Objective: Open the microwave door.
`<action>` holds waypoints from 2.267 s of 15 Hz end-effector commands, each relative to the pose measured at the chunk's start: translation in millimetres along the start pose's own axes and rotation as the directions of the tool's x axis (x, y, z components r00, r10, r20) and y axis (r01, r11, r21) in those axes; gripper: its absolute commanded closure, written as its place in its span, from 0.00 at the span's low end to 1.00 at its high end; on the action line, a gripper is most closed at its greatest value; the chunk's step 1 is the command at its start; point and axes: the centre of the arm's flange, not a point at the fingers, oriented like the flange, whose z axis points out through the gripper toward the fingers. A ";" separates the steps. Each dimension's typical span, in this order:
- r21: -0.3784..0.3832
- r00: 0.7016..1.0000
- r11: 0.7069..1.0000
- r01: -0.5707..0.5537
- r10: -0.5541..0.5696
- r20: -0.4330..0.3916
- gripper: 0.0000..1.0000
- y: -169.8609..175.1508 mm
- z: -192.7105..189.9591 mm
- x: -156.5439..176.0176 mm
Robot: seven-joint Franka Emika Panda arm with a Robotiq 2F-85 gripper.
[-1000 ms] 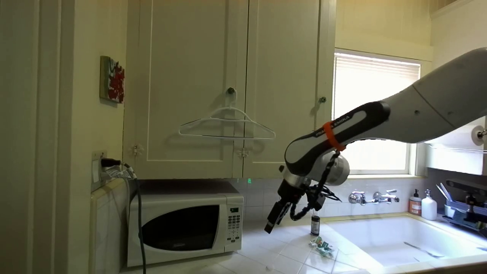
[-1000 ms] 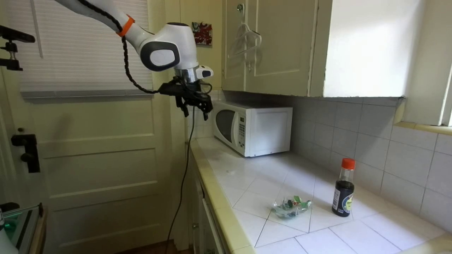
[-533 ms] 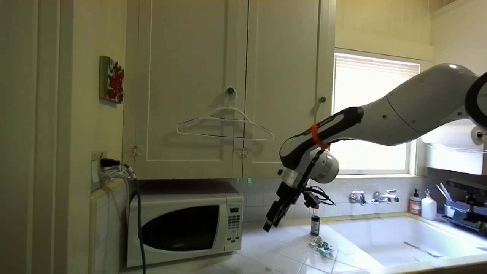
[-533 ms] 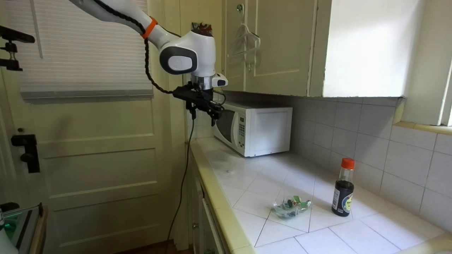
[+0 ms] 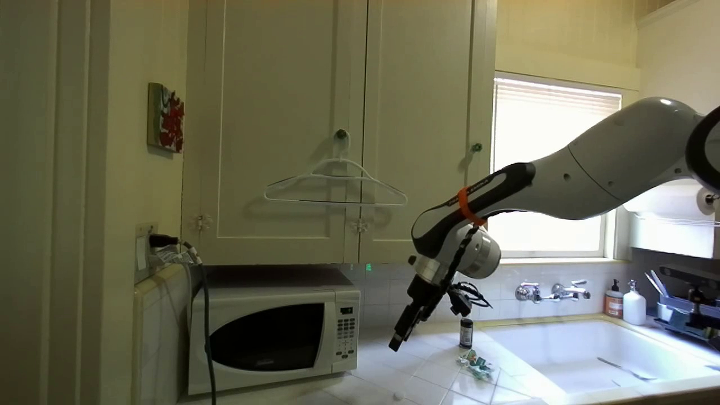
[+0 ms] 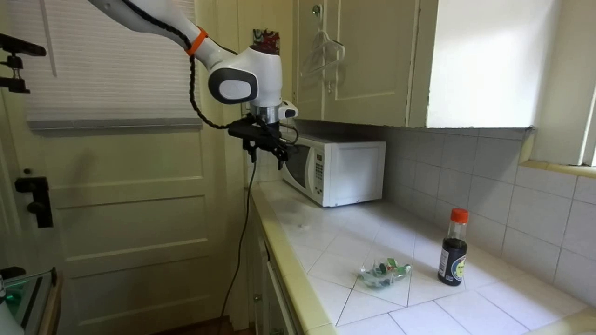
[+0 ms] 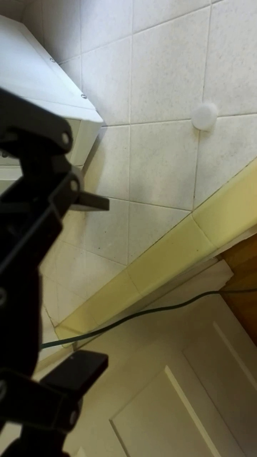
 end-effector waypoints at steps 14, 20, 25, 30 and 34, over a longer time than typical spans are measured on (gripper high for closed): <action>-0.070 0.741 0.755 0.652 -0.654 -0.152 0.00 120.6 73.6 10.1; 0.134 0.787 0.778 0.614 -0.589 -0.186 0.00 94.3 130.2 13.8; 0.163 0.827 0.812 0.560 -0.540 -0.153 0.00 79.2 146.3 5.5; 0.031 0.751 0.791 0.611 -0.566 -0.339 0.00 58.4 148.7 14.7; -0.052 0.732 0.825 0.563 -0.527 -0.432 0.00 57.6 140.9 12.7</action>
